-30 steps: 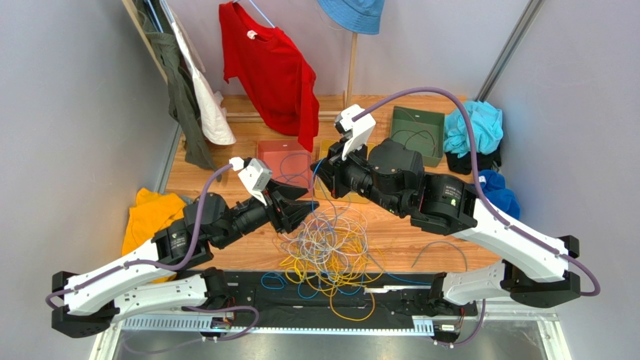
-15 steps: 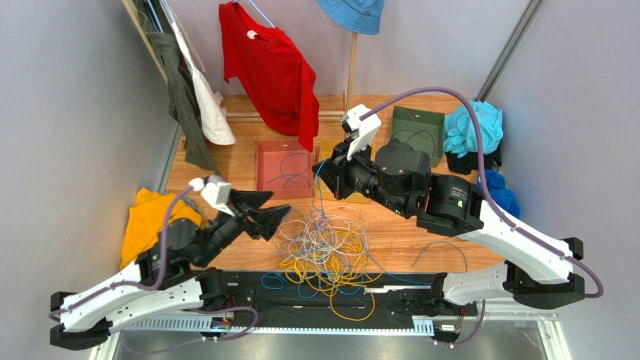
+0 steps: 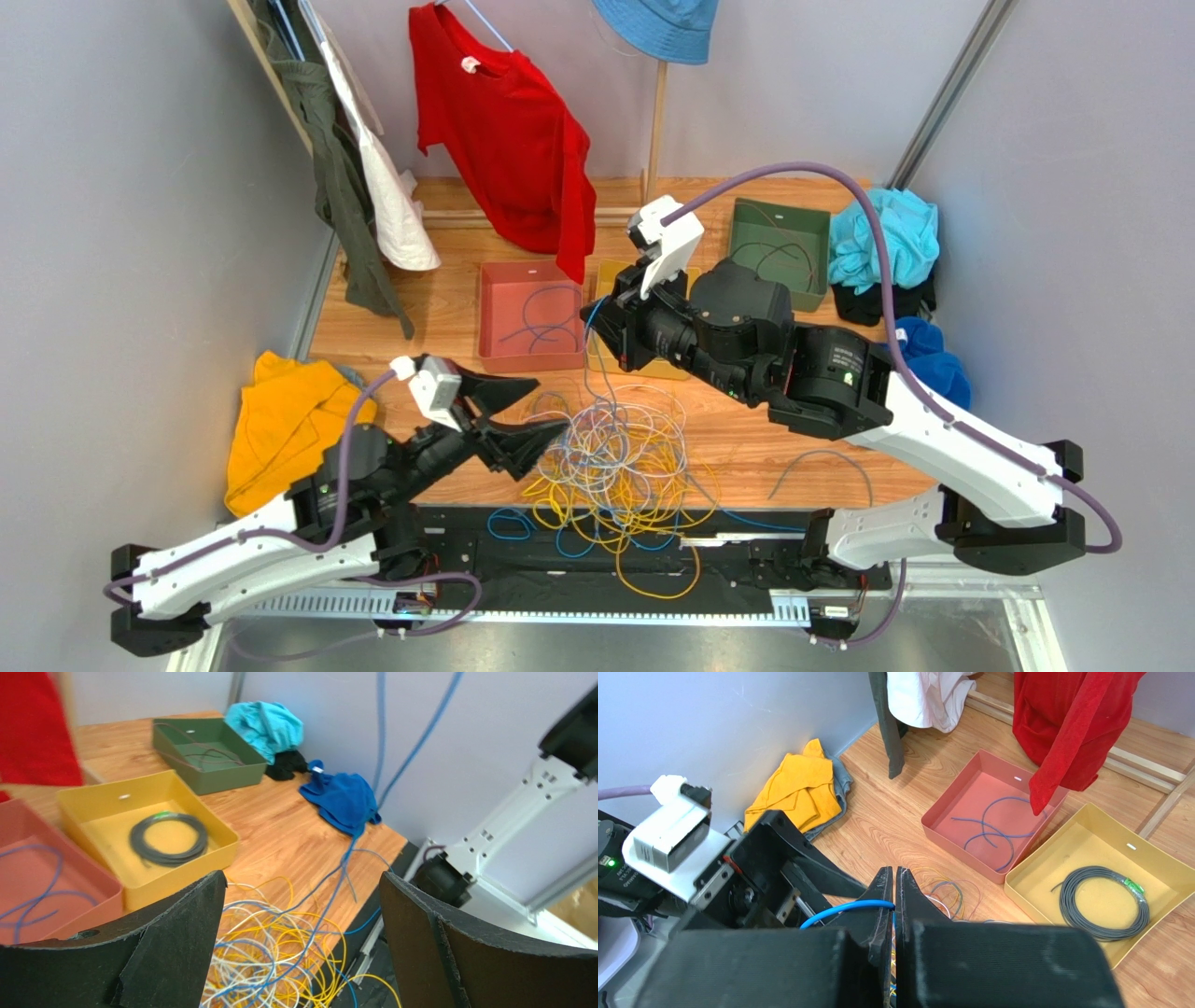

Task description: Untangle the cables

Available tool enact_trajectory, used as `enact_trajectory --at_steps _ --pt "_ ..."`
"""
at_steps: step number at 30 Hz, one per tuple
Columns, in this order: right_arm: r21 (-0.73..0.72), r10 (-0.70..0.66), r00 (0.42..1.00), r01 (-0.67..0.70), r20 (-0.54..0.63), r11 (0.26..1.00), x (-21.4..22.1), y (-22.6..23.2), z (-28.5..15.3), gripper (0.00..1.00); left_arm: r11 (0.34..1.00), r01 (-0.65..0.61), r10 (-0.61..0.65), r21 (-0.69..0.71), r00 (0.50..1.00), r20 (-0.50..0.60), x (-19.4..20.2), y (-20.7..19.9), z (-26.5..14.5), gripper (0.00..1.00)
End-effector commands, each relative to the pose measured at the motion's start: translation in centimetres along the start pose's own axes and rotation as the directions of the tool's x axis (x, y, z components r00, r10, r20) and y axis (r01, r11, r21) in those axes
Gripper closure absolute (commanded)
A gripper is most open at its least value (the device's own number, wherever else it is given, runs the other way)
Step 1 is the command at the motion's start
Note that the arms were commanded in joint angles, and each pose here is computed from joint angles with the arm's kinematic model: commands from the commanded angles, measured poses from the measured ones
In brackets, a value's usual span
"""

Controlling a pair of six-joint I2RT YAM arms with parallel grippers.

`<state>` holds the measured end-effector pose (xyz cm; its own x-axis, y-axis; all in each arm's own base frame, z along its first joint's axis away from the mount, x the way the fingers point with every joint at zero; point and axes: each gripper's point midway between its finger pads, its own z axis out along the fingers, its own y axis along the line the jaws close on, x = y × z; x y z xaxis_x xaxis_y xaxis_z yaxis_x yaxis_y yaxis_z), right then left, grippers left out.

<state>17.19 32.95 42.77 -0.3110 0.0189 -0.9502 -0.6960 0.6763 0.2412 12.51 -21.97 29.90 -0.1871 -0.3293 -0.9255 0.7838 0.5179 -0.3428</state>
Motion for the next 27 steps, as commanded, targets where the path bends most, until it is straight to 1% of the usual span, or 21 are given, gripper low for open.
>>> enact_trajectory --at_steps 1,3,4,5,7,12,13,14,17,19,20,21,22,23,24,25,26,27 --pt "-0.007 0.007 0.999 -0.006 0.040 1.000 -1.5 0.5 0.3 1.00 0.976 -0.053 0.034 0.210 0.995 0.096 -2.4 -4.4 1.7 0.11" --pt "-0.009 0.005 0.999 -0.005 0.032 1.000 -1.2 0.6 0.6 1.00 0.969 -0.060 0.041 0.239 0.996 0.085 -1.2 -4.7 2.4 0.10" --pt "-0.010 0.007 1.000 -0.007 0.029 1.000 -1.1 0.6 0.7 1.00 0.966 -0.059 0.028 0.252 0.992 0.125 -2.0 -5.1 2.5 0.09" --pt "-0.017 0.009 1.000 -0.009 0.025 1.000 -1.0 0.8 0.7 1.00 0.965 -0.070 0.038 0.254 0.991 0.129 -1.7 -5.1 2.7 0.09" --pt "-0.025 0.012 1.000 -0.012 0.013 1.000 -0.6 1.0 1.1 1.00 0.967 -0.081 0.050 0.240 0.990 0.131 -1.3 -4.8 3.1 0.09" --pt "-0.070 0.039 0.999 -0.039 -0.005 0.997 -0.2 2.1 1.5 1.00 0.974 -0.119 0.103 0.191 0.990 0.092 0.2 -4.0 5.2 0.07" --pt "-0.084 0.044 0.999 -0.045 -0.012 0.995 -0.1 2.4 1.5 1.00 0.977 -0.123 0.107 0.172 0.989 0.103 0.0 -3.7 5.5 0.08" --pt "-0.088 0.045 0.999 -0.046 -0.020 0.995 0.2 2.5 1.6 1.00 0.980 -0.125 0.112 0.152 0.990 0.089 0.5 -3.4 6.1 0.08" --pt "-0.095 0.054 0.998 -0.056 -0.027 0.994 0.6 2.5 1.4 1.00 0.981 -0.137 0.127 0.137 0.989 0.081 0.8 -3.1 6.8 0.14" --pt "-0.098 0.061 0.998 -0.061 -0.010 0.993 0.2 2.3 0.9 1.00 0.979 -0.151 0.143 0.138 0.988 0.063 1.2 -3.1 7.1 0.36" --pt "-0.095 0.063 0.998 -0.064 -0.007 0.993 0.2 2.1 0.7 1.00 0.978 -0.155 0.148 0.139 0.987 0.063 0.8 -3.3 7.2 0.53" --pt "-0.091 0.064 0.998 -0.064 -0.008 0.994 0.6 2.0 0.6 1.00 0.979 -0.156 0.150 0.130 0.987 0.054 0.8 -3.1 7.2 0.91" --pt "-0.084 0.065 0.998 -0.066 -0.006 0.994 0.7 1.7 0.5 1.00 0.984 -0.153 0.152 0.089 0.988 0.019 1.2 -2.4 7.2 1.00" --pt "-0.086 0.071 0.997 -0.070 0.009 0.994 0.4 1.5 -0.3 1.00 0.985 -0.155 0.154 0.078 0.988 0.017 0.6 -2.4 7.2 1.00" --pt "-0.077 0.069 0.998 -0.069 0.002 0.995 1.2 1.1 -0.3 1.00 0.985 -0.160 0.161 0.071 0.987 -0.010 1.0 -2.1 6.9 1.00" --pt "-0.062 0.071 0.997 -0.071 0.005 0.996 1.5 0.7 -0.4 0.88 0.985 -0.157 0.158 0.066 0.988 -0.001 0.4 -2.1 6.6 1.00" --pt "-0.066 0.082 0.996 -0.081 0.026 0.995 1.1 0.3 -1.4 0.74 0.986 -0.153 0.153 0.059 0.988 0.008 -0.4 -2.2 6.5 1.00" --pt "-0.060 0.085 0.996 -0.084 0.027 0.995 1.4 -0.1 -1.8 0.58 0.987 -0.157 0.158 0.039 0.987 -0.024 -0.2 -1.8 6.1 1.00"
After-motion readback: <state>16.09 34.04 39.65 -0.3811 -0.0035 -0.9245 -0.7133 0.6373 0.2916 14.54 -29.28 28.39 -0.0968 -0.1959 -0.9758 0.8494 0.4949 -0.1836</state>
